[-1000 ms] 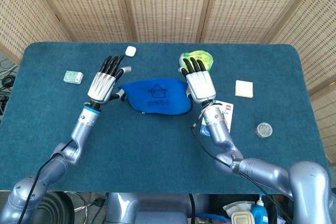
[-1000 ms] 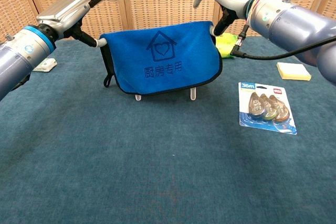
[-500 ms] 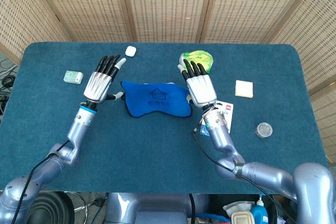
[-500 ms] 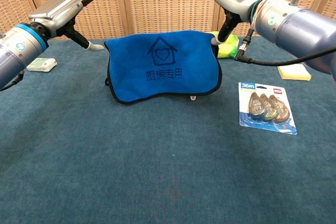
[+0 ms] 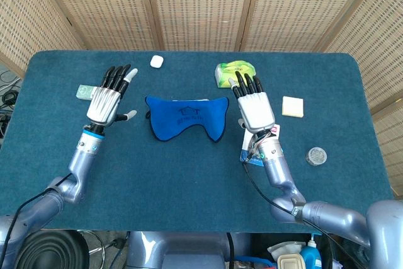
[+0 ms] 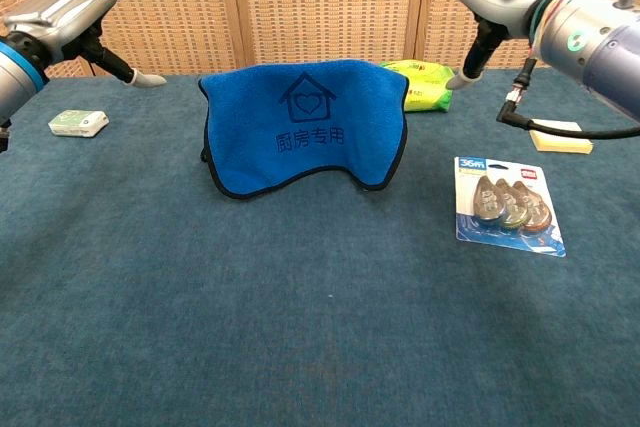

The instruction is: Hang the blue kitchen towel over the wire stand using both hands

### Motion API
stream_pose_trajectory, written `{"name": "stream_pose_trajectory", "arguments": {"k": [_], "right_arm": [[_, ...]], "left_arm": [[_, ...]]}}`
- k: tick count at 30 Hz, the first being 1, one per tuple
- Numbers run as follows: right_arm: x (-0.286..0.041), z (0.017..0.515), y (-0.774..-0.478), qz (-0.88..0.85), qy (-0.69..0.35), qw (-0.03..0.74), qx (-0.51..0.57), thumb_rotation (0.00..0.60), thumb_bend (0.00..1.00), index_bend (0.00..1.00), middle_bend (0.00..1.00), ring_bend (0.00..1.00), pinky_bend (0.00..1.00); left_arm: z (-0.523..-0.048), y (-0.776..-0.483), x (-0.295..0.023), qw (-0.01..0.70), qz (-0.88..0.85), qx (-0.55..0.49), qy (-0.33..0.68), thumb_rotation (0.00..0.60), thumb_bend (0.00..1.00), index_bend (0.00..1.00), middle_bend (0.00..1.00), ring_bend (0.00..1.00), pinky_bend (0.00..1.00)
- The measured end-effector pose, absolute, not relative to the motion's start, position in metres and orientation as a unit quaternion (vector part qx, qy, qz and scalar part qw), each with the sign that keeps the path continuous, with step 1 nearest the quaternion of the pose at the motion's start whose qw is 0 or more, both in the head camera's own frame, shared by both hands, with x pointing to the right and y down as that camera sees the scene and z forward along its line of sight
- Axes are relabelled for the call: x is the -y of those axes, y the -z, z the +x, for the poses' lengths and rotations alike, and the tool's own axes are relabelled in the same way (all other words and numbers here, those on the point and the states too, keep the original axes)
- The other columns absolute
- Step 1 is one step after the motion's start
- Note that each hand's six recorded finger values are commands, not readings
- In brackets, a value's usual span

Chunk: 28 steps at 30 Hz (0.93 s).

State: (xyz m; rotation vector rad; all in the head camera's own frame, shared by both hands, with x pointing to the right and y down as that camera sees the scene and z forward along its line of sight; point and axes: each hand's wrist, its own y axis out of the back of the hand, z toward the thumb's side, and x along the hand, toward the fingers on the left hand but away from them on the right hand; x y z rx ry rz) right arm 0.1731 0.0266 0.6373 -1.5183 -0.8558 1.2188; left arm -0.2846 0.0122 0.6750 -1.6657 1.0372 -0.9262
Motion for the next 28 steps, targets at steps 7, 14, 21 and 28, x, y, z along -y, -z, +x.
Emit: {"name": "stream_pose_trajectory", "arguments": {"k": [7, 14, 21, 28], "right_arm": [[-0.051, 0.209, -0.622, -0.618, -0.491, 0.5, 0.357, 0.6, 0.0, 0.0, 0.0, 0.0, 0.09], [-0.092, 0.263, -0.608, -0.621, -0.476, 0.485, 0.39, 0.6, 0.0, 0.0, 0.0, 0.0, 0.09], [-0.151, 0.315, -0.585, -0.621, -0.451, 0.452, 0.454, 0.6, 0.0, 0.0, 0.0, 0.0, 0.07], [-0.212, 0.346, -0.559, -0.615, -0.458, 0.427, 0.479, 0.6, 0.0, 0.0, 0.0, 0.0, 0.02]], "left_arm": [[-0.314, -0.655, -0.029, 0.468, -0.67, -0.434, 0.379, 0.6, 0.01, 0.0, 0.0, 0.0, 0.0], [-0.355, -0.627, -0.07, 0.439, -0.667, -0.45, 0.4, 0.6, 0.0, 0.0, 0.0, 0.0, 0.0], [-0.405, -0.597, -0.148, 0.395, -0.645, -0.472, 0.453, 0.6, 0.0, 0.0, 0.0, 0.0, 0.0], [-0.432, -0.572, -0.21, 0.379, -0.608, -0.471, 0.514, 0.6, 0.0, 0.0, 0.0, 0.0, 0.0]]}}
